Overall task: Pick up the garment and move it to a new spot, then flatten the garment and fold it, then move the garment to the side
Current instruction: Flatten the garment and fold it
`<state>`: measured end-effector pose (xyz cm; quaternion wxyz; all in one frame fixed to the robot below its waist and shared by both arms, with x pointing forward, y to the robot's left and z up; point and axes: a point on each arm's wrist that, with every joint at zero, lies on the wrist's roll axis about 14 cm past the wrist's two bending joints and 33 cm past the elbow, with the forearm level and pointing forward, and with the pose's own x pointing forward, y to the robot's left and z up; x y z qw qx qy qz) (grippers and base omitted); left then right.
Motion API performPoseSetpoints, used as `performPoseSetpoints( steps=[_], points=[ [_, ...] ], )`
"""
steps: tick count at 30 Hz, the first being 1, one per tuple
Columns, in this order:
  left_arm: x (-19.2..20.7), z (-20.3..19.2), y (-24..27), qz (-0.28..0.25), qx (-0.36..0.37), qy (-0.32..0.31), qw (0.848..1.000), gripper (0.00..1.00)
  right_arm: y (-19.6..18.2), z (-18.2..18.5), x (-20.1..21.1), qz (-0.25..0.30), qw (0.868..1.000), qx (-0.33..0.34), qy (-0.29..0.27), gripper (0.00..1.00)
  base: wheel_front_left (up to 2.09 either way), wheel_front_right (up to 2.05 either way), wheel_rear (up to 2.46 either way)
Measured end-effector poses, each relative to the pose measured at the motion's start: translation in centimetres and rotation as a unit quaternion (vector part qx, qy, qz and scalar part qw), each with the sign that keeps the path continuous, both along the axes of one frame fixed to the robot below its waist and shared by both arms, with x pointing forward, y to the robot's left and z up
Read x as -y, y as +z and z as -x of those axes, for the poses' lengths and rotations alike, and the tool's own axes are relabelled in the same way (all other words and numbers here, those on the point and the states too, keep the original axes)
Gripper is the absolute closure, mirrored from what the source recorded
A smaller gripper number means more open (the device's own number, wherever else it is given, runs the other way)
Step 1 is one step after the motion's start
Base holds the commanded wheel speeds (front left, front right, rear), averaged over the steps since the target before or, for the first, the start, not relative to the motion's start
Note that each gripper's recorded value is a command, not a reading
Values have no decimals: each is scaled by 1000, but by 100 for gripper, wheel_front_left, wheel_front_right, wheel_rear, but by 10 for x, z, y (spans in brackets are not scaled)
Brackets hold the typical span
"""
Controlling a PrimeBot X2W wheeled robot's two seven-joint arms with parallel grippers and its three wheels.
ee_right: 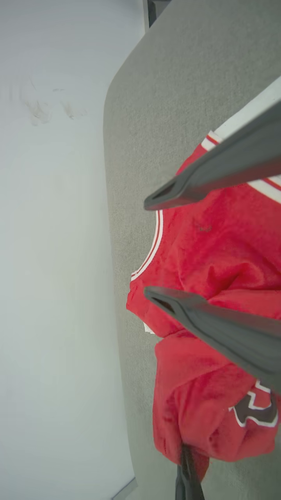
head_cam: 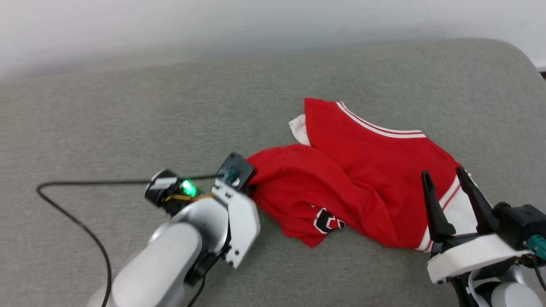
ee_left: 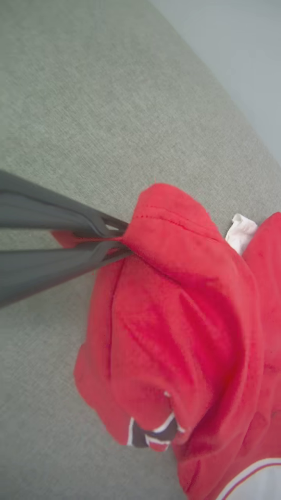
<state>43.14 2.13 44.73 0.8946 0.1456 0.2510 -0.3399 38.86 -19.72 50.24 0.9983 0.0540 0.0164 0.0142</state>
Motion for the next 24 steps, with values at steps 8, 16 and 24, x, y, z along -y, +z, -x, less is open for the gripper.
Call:
performPoseSetpoints(
  steps=[8, 16, 24],
  points=[
    [-54, 77, -16, 28, -47, 103, 993, 100, 15, 0, -25, 5, 999, 12, 41, 0, 0, 0, 0],
    [-87, 175, -66, 34, -175, 203, 963, 100, 27, 14, -37, 10, 998, 21, 61, 0, 0, 0, 0],
    [-102, 210, -80, 40, -208, 251, 944, 0, 36, 29, -46, 10, 997, 29, 73, 0, 0, 0, 0]
  ],
)
